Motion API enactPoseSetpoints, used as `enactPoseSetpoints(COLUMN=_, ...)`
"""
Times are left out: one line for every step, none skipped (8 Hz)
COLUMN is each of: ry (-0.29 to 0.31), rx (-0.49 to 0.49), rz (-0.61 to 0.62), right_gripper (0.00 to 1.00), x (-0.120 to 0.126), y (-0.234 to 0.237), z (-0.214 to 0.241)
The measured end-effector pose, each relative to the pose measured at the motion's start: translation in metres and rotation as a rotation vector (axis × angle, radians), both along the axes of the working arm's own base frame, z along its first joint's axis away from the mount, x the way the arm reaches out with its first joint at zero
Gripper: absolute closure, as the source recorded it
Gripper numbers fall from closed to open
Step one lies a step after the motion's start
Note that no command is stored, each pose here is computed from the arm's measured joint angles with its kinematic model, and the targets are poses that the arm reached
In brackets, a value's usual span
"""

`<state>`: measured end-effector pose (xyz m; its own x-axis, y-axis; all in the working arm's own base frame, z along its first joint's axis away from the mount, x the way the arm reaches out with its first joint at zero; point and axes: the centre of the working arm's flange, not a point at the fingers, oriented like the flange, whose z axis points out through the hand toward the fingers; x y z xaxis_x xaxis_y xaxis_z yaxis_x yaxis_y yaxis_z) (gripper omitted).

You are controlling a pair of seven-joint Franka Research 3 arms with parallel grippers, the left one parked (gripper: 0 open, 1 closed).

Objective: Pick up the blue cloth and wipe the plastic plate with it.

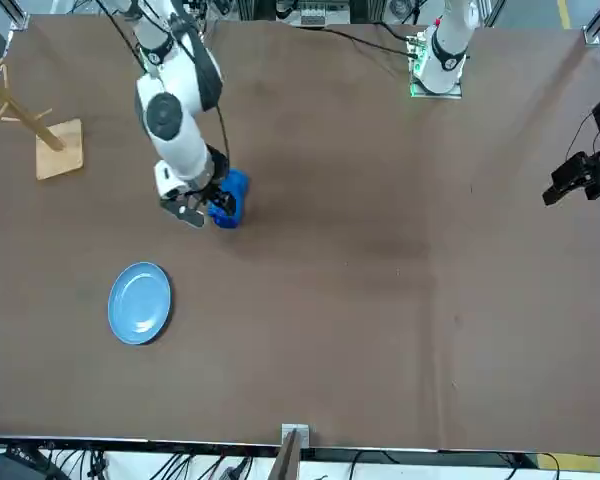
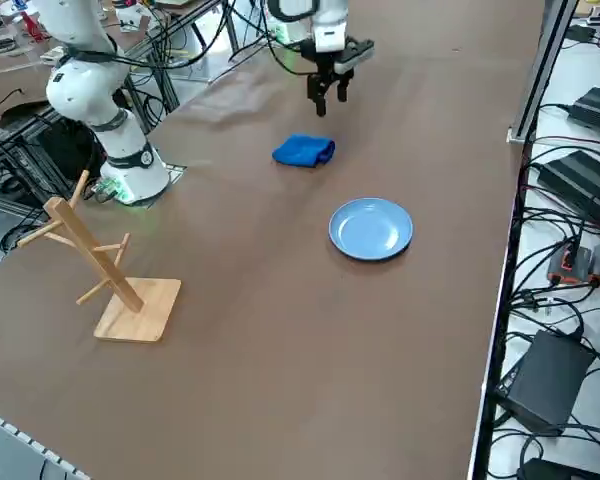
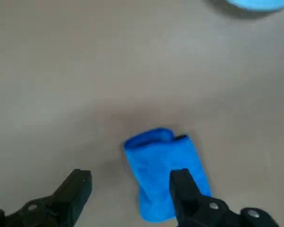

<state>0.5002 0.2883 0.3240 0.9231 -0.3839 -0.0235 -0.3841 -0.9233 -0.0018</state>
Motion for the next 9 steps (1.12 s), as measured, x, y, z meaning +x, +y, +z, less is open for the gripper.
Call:
enactPoseSetpoints(ry=-0.004, rx=-0.002, rz=0.003, right_gripper=0.00, x=-0.012, y=0.005, z=-0.015)
enactPoseSetpoints(ry=-0.014, rx=-0.004, rz=0.013, right_gripper=0.00, x=-0.023, y=0.005, z=-0.030)
enactPoseSetpoints(ry=-0.024, rx=-0.003, rz=0.022, right_gripper=0.00, x=-0.034, y=0.003, z=-0.044)
enactPoseSetpoints(ry=-0.026, rx=-0.006, rz=0.034, right_gripper=0.00, x=-0.042, y=0.003, z=-0.055)
enactPoseSetpoints(ry=-0.030, rx=-0.015, rz=0.053, right_gripper=0.00, x=-0.048, y=0.004, z=-0.061)
enactPoseSetpoints(ry=-0.037, rx=-0.022, rz=0.069, right_gripper=0.00, x=-0.052, y=0.008, z=-0.067)
enactPoseSetpoints(ry=-0.035, rx=-0.033, rz=0.081, right_gripper=0.00, x=-0.057, y=0.013, z=-0.075)
enactPoseSetpoints(ry=-0.033, rx=-0.041, rz=0.093, right_gripper=0.00, x=-0.061, y=0.015, z=-0.085)
enactPoseSetpoints(ry=-0.030, rx=-0.041, rz=0.099, right_gripper=0.00, x=-0.062, y=0.016, z=-0.094)
